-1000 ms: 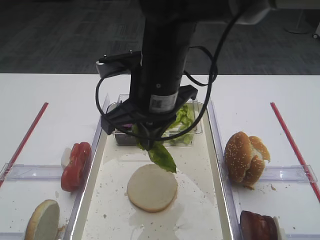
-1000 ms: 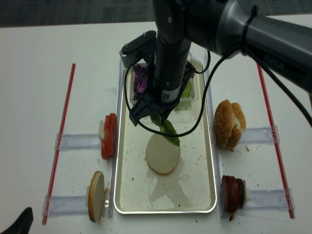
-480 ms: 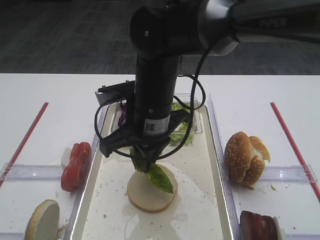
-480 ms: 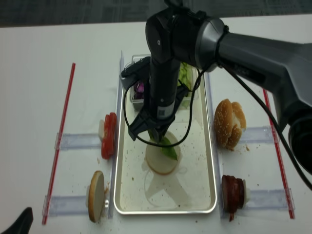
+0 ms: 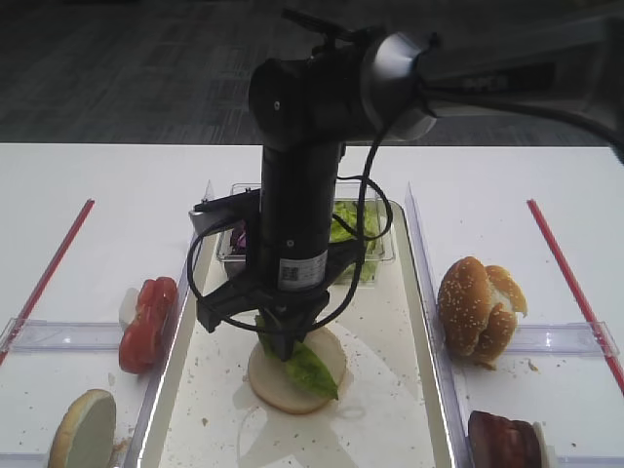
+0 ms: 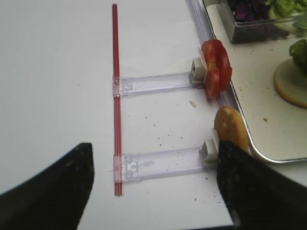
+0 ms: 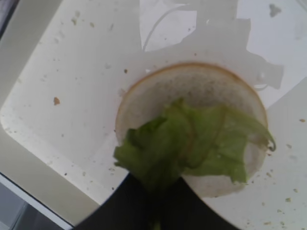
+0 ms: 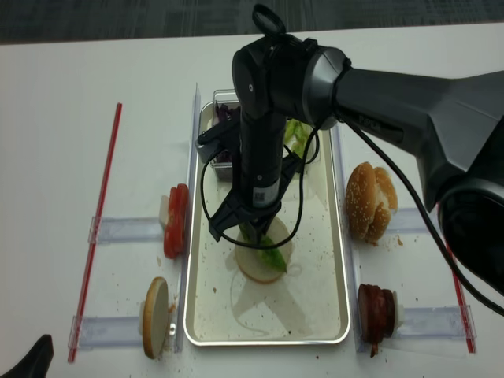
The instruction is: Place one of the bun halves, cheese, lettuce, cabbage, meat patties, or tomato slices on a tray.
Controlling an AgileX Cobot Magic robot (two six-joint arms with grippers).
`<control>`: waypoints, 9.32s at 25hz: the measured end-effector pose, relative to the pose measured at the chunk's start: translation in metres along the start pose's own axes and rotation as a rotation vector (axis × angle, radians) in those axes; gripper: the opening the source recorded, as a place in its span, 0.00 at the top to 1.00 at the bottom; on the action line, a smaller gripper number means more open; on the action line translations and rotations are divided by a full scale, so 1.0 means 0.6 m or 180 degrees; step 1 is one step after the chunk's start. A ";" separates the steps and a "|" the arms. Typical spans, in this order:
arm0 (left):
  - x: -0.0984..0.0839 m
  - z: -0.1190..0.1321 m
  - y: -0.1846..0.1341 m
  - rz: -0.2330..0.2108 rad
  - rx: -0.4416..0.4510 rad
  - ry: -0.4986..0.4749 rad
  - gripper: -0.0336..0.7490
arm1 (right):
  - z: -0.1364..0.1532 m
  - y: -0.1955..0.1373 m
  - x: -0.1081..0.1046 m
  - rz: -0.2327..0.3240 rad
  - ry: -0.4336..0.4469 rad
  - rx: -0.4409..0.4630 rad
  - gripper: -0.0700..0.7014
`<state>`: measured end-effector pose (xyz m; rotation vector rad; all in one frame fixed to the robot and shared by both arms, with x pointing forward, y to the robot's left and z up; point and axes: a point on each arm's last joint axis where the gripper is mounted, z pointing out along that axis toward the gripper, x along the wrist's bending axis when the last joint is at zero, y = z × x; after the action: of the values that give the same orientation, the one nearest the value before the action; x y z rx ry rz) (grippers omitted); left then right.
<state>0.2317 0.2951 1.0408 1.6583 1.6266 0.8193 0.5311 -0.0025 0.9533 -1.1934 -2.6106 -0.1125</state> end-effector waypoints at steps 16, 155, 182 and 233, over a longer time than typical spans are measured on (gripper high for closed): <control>0.001 0.000 0.000 0.0005 0.0001 0.0013 0.33 | 0.012 0.002 -0.006 -0.0012 -0.0061 0.0056 0.84; 0.001 0.000 0.000 0.0007 0.0001 0.0018 0.33 | -0.351 -0.332 -0.303 0.1760 -0.0828 -0.1523 0.16; 0.001 0.000 0.000 0.0007 0.0001 0.0018 0.33 | -0.237 -0.604 -0.058 0.1537 -0.1365 -0.2376 0.16; 0.001 0.000 0.000 0.0007 0.0001 0.0018 0.33 | -0.126 -0.693 -0.010 0.1521 -0.1648 -0.3382 0.17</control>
<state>0.2317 0.2956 1.0407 1.6598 1.6290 0.8256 0.2382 -0.2940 1.0411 -2.4007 -2.5489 -1.3771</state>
